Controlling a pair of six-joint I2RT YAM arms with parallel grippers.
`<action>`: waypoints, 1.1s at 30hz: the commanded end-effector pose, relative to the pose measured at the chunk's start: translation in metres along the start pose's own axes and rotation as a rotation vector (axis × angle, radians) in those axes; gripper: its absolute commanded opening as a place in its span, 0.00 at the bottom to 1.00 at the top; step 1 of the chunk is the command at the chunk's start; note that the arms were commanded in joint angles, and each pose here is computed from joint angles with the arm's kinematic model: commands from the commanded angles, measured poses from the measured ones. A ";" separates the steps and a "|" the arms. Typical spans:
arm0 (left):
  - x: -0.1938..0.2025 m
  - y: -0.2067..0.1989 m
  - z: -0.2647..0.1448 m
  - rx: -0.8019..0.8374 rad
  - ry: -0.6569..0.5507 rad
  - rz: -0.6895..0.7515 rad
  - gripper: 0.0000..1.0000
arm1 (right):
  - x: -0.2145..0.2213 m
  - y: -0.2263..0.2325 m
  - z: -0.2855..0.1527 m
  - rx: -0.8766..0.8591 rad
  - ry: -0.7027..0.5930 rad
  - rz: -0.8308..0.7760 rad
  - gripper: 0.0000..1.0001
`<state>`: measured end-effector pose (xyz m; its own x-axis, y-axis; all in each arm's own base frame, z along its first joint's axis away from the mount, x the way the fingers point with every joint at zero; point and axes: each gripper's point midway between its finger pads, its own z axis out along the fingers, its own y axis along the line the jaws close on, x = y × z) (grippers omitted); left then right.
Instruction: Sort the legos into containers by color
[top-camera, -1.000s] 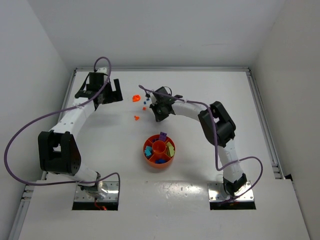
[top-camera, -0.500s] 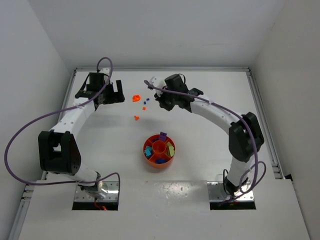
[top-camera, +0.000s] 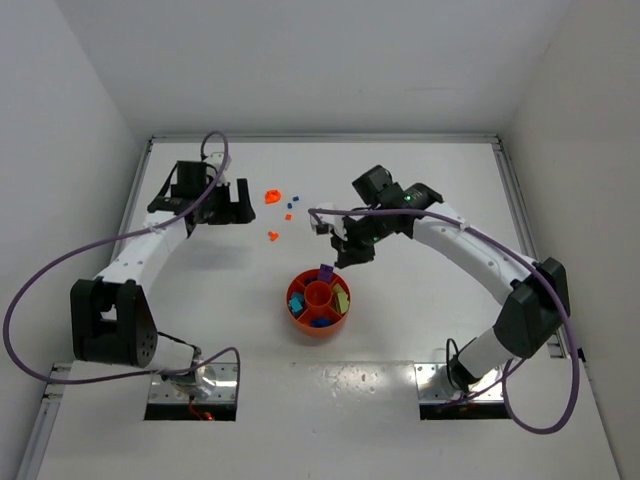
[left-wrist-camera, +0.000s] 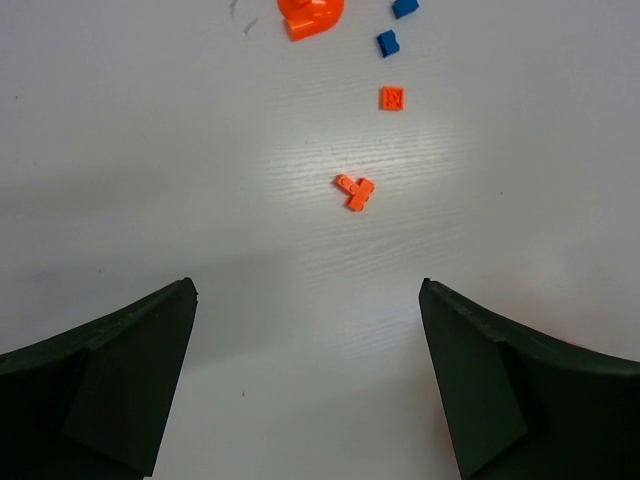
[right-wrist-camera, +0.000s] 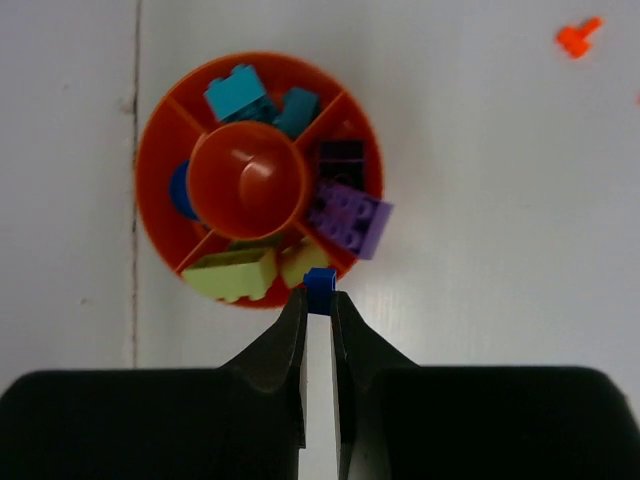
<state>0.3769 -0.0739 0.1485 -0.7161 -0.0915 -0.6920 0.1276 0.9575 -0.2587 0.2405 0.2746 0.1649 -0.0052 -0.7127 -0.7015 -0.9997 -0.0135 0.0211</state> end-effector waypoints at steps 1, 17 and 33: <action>-0.005 -0.007 -0.015 0.035 -0.054 0.046 1.00 | 0.010 0.045 -0.011 -0.158 0.000 -0.082 0.00; 0.011 -0.004 -0.037 0.017 -0.089 0.098 1.00 | 0.003 0.056 -0.006 -0.173 -0.028 -0.098 0.00; 0.017 0.001 -0.039 -0.004 -0.081 0.113 1.00 | -0.011 0.087 0.045 -0.216 0.069 -0.130 0.00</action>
<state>0.3379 -0.0662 0.1547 -0.6668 -0.0094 -0.7452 0.1950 0.9629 -0.1866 0.1538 0.3022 0.1427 0.1099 -0.7501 -0.6522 -0.9631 -0.2426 0.1166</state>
